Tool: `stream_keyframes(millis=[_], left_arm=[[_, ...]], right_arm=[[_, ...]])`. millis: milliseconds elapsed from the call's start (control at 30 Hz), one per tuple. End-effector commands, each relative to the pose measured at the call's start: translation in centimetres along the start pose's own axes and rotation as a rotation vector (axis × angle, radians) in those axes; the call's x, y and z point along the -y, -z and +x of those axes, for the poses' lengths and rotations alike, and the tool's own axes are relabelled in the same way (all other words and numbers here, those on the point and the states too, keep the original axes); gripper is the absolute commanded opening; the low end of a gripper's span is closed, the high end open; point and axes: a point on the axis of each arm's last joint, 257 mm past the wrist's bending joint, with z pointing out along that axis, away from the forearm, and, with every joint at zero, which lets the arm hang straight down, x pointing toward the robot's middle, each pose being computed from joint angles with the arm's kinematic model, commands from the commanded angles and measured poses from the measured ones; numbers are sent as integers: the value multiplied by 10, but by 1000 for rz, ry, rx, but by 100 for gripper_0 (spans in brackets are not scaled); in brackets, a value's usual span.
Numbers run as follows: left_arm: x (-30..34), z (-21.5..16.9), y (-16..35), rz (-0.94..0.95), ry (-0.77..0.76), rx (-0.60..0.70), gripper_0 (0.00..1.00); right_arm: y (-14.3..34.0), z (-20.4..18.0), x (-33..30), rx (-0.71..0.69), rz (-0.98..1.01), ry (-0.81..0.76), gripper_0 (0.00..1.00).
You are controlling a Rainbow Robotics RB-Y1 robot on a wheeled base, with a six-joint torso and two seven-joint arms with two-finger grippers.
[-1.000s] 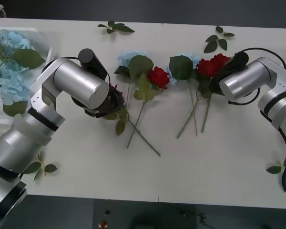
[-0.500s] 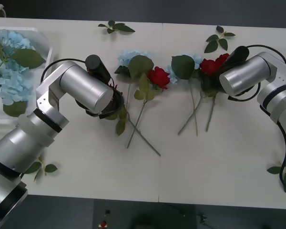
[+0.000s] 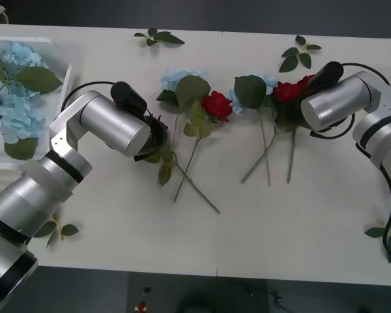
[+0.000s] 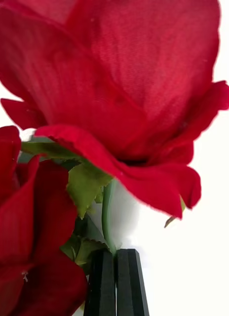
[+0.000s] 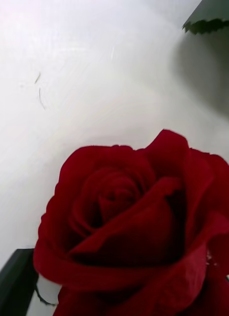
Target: Put the red flowers into the right box and the blue flowers into the left box
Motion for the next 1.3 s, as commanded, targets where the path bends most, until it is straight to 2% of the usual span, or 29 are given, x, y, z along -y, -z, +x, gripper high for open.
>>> stream_keyframes(millis=[33, 167, 267, 300, 333, 367, 567, 833, 1067, 1300], left_arm=[[13, -22, 5, 21, -72, 61, 45], [10, -24, -2, 16, -101, 89, 44], [9, -24, -7, 17, -114, 99, 24], [8, -23, -8, 15, -116, 98, 16], [8, -24, -8, 15, -117, 101, 4], [8, -24, -8, 16, -120, 102, 1], [7, -27, -7, 8, -139, 111, 0], [1, -49, 2, -41, -232, 199, 0], [12, -58, 23, -2, -284, 256, 0], [26, -69, 47, 2, -433, 350, 0]], right_arm=[[31, -53, -17, 60, -77, -84, 0], [50, -70, -17, 59, -112, -97, 0], [66, -81, -17, 60, -142, -104, 0], [71, -85, -17, 60, -151, -105, 0], [77, -88, -15, 58, -156, -102, 0], [81, -91, -12, 59, -159, -97, 0], [112, -99, -2, 84, -175, -15, 0], [156, -100, 15, 88, -218, 40, 0], [192, -115, 49, 127, -210, 110, 0], [207, -136, 102, 168, -181, 213, 0]])
